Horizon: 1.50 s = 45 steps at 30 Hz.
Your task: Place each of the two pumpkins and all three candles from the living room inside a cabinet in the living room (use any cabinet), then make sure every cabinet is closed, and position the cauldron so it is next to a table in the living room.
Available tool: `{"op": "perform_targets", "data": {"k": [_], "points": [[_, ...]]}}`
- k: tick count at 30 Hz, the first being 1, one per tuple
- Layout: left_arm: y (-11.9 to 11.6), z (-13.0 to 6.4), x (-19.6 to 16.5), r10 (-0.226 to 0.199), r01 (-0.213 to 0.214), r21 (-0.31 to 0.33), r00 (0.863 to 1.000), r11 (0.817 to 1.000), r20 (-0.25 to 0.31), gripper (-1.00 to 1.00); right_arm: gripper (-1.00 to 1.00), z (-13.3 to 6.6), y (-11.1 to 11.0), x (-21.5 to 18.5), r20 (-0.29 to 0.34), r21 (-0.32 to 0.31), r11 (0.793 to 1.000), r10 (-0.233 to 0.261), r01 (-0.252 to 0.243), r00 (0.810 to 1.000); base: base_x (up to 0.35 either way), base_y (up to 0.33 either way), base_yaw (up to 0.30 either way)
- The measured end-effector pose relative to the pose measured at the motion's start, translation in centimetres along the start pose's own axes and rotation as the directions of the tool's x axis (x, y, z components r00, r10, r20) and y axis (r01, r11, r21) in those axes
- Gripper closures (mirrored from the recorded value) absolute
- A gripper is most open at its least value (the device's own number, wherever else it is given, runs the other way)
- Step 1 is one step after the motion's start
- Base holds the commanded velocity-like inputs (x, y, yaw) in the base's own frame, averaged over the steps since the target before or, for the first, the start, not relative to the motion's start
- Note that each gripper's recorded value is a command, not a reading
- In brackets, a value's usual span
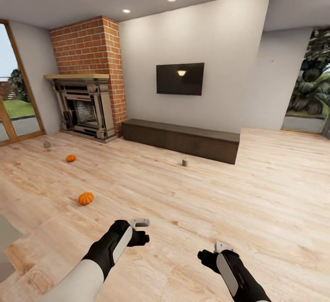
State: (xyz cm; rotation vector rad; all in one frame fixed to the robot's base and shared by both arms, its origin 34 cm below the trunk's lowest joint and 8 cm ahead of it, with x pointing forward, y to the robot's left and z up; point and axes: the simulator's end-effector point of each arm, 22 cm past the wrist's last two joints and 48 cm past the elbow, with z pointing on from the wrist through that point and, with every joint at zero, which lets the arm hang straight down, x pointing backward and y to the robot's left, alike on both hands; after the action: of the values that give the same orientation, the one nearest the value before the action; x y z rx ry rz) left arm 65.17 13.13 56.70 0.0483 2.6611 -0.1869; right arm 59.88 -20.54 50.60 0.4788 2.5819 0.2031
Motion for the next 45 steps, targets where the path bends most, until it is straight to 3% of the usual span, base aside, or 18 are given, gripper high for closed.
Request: {"op": "perform_targets", "data": {"k": [12,18,33,45], "points": [[0.0,0.6,0.6,0.006,-0.006,-0.002,1.0,1.0,-0.014,-1.0,-1.0,0.6,-0.6,-0.9,0.081,0.012,1.0,0.009,-0.01,0.997,0.089,0.0,-0.193],[0.2,0.7,0.7,0.007,-0.007,-0.005,1.0,1.0,-0.016,-1.0,-1.0,1.4,-1.5,0.9,0.054,0.031,0.999,0.019,-0.021,0.998,0.313,0.0,-0.026],[0.3,0.7,0.7,0.009,-0.009,-0.007,1.0,1.0,-0.017,-1.0,-1.0,1.3,-1.6,-0.1,0.107,0.036,0.999,0.029,-0.033,0.994,0.324,0.0,-0.001],[0.3,0.7,0.7,0.011,-0.011,-0.007,1.0,1.0,-0.017,-1.0,-1.0,1.3,-1.6,-0.2,0.111,0.037,0.999,0.031,-0.036,0.993,0.329,0.0,0.0]]}}
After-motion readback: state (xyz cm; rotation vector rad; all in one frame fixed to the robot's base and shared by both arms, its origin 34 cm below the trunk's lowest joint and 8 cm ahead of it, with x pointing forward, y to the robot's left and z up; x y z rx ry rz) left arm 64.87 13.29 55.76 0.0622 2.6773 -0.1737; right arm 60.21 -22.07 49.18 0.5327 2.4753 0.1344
